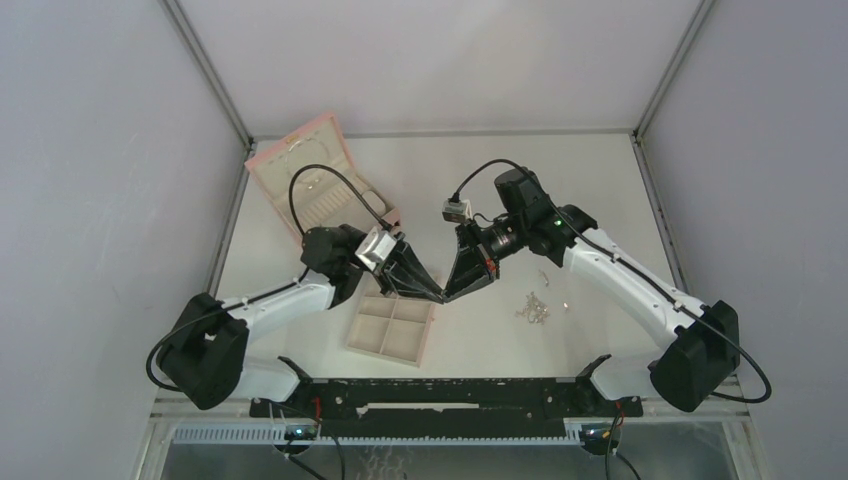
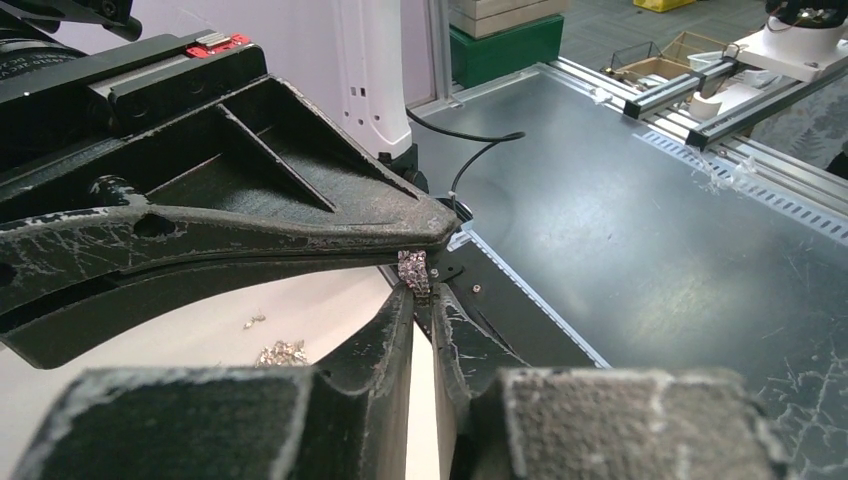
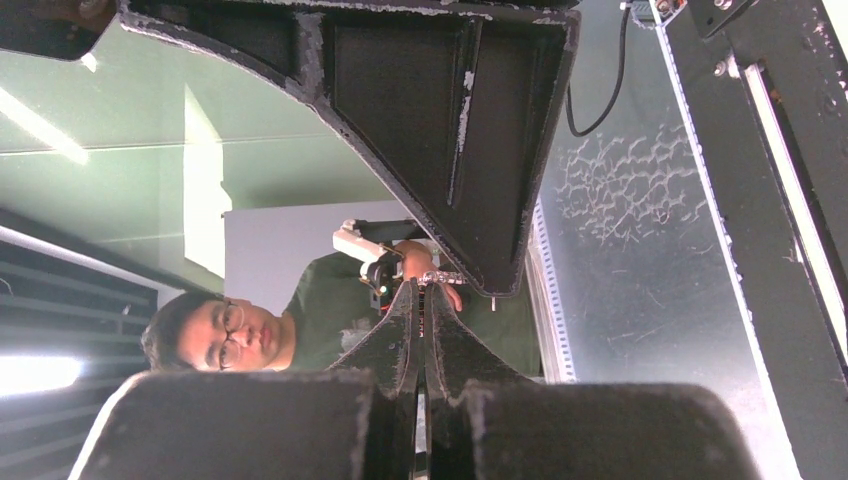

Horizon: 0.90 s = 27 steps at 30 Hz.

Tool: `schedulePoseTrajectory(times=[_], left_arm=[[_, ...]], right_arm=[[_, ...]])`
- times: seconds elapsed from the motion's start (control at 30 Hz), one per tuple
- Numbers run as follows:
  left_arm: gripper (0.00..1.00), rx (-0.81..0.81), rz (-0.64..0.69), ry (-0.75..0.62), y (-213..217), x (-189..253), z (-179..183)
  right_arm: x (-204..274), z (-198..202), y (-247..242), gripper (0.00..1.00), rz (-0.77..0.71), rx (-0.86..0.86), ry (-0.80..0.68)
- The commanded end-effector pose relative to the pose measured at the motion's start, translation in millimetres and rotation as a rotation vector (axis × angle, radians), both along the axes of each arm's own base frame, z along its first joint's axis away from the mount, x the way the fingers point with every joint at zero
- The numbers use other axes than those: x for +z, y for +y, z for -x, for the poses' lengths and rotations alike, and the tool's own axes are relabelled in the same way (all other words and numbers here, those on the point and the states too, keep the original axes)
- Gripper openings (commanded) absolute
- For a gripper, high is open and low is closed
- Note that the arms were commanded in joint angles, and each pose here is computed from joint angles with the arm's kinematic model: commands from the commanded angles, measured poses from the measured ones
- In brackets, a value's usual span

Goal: Organize the mixed jewelry
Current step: Pick up the jewelry from the center of the board.

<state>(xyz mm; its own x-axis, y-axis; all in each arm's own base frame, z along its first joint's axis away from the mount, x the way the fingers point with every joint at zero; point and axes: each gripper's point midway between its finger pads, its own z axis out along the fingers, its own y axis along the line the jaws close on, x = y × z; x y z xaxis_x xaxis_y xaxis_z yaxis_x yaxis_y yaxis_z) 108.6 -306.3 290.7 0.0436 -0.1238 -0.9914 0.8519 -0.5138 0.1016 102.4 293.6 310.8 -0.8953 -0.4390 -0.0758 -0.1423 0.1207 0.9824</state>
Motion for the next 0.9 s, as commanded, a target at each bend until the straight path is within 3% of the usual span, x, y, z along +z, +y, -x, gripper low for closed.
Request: schedulePoseTrajectory(times=[0.0, 0.6, 0.63, 0.73, 0.87], left_arm=[[0.15, 0.011, 0.049, -0.033, -1, 13, 1], [0.0, 0.013, 0.037, -0.006, -2, 12, 1], [0.0, 0.012, 0.034, -0.002, -2, 11, 1], [0.0, 0.012, 0.029, 0.002, 0, 10, 3], [0.0, 0.022, 0.014, 0.025, 5, 9, 5]], right_arm=[[12, -1, 2, 0.0, -0.041, 0.013, -0.05], [7, -7, 1, 0.0, -0.018, -0.017, -0.055], [5, -10, 0, 0.05, -0.01, -0.034, -0.059], [1, -21, -6, 0.35, 0.01, -0.092, -0.084], [5, -30, -15, 0.63, 0.01, -0.15, -0.119]])
